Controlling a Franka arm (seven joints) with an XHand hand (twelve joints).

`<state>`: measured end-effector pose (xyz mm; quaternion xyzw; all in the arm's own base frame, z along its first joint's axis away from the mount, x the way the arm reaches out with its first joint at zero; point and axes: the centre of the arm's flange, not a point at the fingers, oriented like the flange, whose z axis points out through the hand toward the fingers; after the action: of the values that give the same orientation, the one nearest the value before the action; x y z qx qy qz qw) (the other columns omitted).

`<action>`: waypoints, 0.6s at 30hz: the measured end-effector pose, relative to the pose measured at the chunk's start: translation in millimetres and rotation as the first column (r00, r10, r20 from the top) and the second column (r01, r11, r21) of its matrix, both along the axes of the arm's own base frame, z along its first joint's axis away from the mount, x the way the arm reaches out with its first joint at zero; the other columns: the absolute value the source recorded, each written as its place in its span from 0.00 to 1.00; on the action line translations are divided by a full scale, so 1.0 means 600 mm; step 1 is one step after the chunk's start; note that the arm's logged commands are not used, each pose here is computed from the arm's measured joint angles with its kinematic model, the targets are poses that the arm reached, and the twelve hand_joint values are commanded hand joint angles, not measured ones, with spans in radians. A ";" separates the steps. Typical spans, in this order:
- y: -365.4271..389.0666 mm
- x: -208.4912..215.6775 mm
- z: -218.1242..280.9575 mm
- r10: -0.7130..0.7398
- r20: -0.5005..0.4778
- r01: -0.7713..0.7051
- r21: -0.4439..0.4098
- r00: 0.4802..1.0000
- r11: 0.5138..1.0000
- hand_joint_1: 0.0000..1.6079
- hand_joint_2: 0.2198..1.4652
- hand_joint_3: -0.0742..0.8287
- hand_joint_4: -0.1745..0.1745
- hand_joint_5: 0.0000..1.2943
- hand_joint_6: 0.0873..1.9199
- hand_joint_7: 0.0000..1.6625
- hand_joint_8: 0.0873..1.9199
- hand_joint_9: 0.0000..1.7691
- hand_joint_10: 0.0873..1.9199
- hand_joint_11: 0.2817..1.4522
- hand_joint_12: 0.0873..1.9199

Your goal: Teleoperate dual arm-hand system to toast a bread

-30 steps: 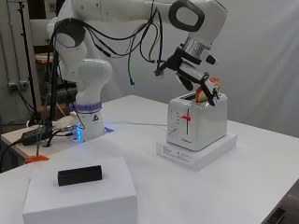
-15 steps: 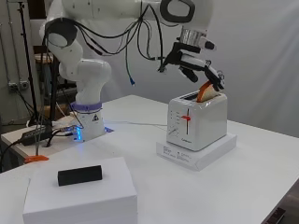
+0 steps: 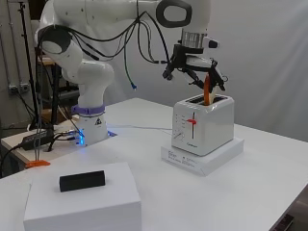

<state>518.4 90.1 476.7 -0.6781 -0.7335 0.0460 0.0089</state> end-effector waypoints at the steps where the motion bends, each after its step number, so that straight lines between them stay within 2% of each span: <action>1: 0.004 -0.002 0.000 0.042 0.007 -0.043 0.016 0.999 0.999 0.76 0.74 0.08 0.14 0.61 0.59 0.66 0.41 0.74 0.07 0.46 0.00; 3: 0.021 -0.012 0.000 0.135 0.022 -0.136 0.049 0.991 0.990 0.76 0.74 0.08 0.15 0.60 0.61 0.66 0.43 0.76 0.00 0.46 0.00; 6: 0.044 -0.030 0.012 0.232 0.062 -0.237 0.096 0.971 0.967 0.76 0.75 0.08 0.18 0.58 0.65 0.65 0.43 0.75 0.00 0.43 0.00; 10: 0.032 -0.026 0.014 0.188 0.093 -0.197 0.106 0.978 0.975 0.76 0.76 0.08 0.20 0.58 0.70 0.65 0.38 0.72 0.00 0.41 0.00; 12: 0.029 -0.024 0.014 0.109 0.108 -0.120 0.105 0.988 0.987 0.82 0.74 0.08 0.06 0.56 0.71 0.62 0.41 0.63 0.27 0.40 0.00; 13: 0.022 -0.023 0.012 0.057 0.110 -0.068 0.106 0.992 0.992 0.83 0.74 0.08 0.03 0.55 0.72 0.61 0.42 0.60 0.36 0.40 0.00; 15: 0.006 -0.017 0.007 -0.041 0.107 0.029 0.112 0.993 0.993 0.84 0.74 0.08 0.00 0.54 0.73 0.60 0.43 0.59 0.43 0.41 0.00; 18: -0.012 -0.006 0.003 -0.096 0.098 0.083 0.124 0.991 0.989 0.85 0.74 0.08 0.00 0.54 0.74 0.59 0.44 0.58 0.44 0.41 0.00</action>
<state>514.8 82.8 478.4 -0.7101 -0.7031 -0.0337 0.0133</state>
